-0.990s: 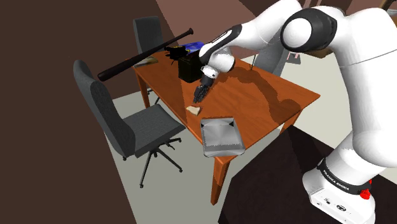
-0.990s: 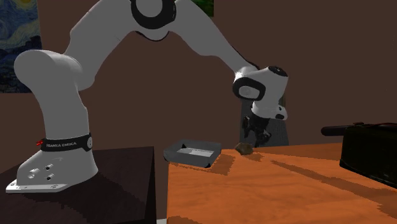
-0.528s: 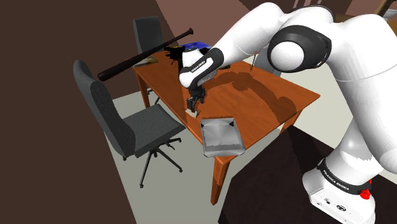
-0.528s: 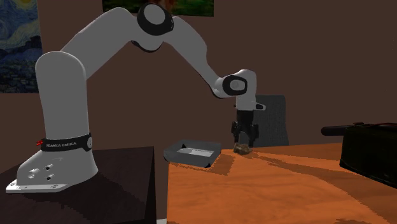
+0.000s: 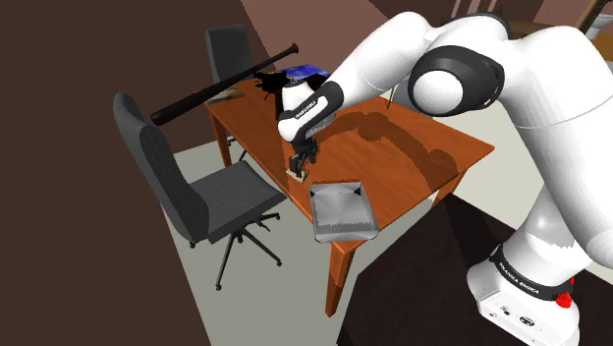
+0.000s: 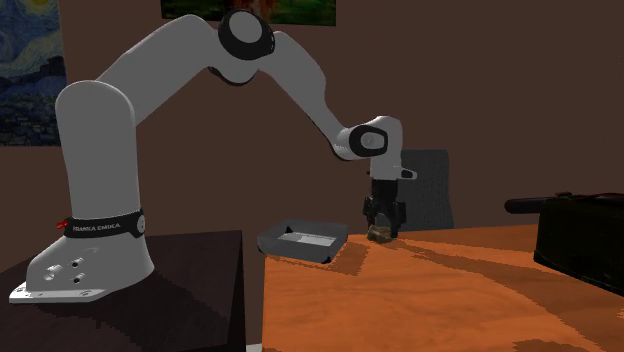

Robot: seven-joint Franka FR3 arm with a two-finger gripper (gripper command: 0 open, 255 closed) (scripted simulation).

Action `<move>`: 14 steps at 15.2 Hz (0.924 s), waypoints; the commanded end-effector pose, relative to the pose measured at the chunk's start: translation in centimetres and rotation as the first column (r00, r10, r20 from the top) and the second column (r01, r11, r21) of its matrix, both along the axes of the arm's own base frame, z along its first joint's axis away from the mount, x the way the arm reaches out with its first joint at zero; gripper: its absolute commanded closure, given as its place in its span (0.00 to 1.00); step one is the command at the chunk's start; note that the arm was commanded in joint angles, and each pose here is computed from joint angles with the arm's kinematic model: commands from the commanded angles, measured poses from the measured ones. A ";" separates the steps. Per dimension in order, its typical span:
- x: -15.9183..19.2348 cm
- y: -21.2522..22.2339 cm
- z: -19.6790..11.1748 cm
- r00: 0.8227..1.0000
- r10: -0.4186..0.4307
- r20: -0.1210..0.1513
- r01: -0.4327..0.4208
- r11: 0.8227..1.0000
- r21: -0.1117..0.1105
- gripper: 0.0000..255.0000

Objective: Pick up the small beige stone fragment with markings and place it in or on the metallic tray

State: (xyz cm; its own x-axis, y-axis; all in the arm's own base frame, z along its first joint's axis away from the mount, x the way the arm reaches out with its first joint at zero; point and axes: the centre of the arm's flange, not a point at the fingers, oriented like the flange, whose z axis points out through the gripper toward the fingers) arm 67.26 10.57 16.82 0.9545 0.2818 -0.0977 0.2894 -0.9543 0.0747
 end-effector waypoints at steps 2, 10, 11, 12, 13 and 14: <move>0.0 0.0 0.0 1.000 0.000 0.000 0.000 1.000 0.000 0.00; 0.0 0.0 0.0 1.000 0.000 0.000 0.000 1.000 0.000 1.00; 0.0 0.0 0.0 1.000 0.000 0.000 0.000 1.000 0.000 1.00; 0.0 0.0 0.0 1.000 0.000 0.000 0.000 1.000 0.000 1.00; 0.0 0.0 0.0 1.000 0.000 0.000 0.000 1.000 0.000 1.00; 0.0 0.0 0.5 1.000 0.000 0.000 0.000 1.000 0.000 1.00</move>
